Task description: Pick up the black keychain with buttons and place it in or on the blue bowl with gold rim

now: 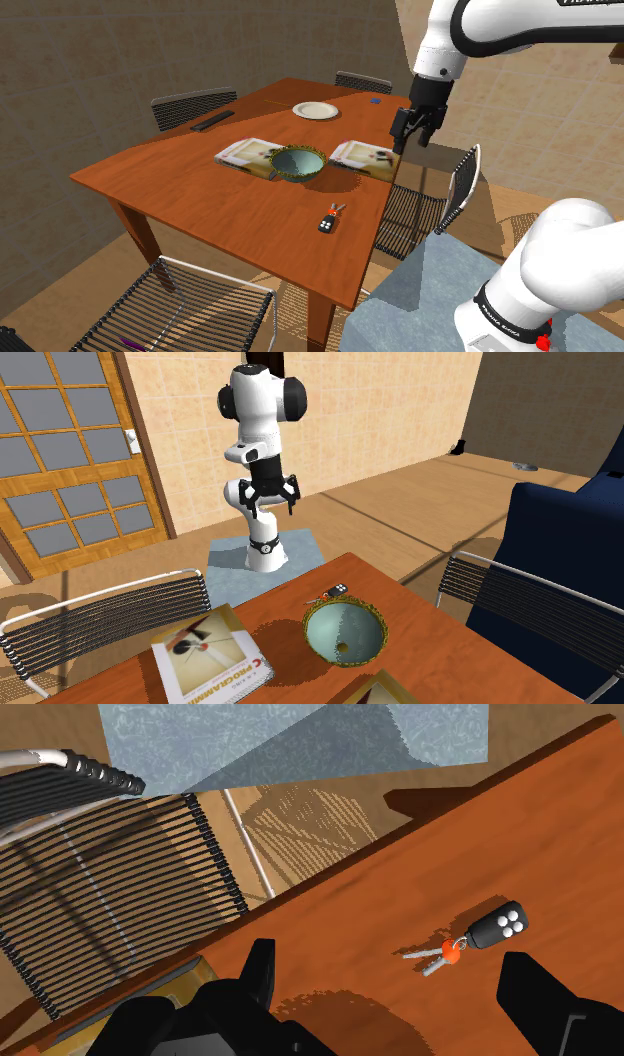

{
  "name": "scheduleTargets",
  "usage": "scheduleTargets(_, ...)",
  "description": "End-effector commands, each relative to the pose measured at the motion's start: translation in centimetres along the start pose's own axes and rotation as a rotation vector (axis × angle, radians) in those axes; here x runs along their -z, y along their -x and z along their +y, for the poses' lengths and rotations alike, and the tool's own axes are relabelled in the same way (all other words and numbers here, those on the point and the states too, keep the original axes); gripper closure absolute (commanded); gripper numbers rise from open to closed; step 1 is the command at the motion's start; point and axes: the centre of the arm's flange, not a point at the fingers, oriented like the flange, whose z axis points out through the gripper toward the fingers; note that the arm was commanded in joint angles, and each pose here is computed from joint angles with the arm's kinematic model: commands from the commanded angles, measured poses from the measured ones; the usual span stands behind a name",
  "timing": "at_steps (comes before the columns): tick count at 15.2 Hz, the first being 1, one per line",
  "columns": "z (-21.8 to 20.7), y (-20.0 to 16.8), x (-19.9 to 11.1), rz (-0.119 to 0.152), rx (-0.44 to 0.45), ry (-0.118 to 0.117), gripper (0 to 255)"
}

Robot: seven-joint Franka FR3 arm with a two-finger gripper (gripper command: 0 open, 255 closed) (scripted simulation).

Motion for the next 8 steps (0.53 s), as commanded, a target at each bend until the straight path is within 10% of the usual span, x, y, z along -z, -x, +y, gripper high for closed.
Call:
scheduleTargets(1, 0.0, 0.0, 0.0, 0.0, 0.0, 0.0, 0)
scheduleTargets(8, -6.5, -2.0, -6.6, 0.012, -0.003, 0.021, 0)
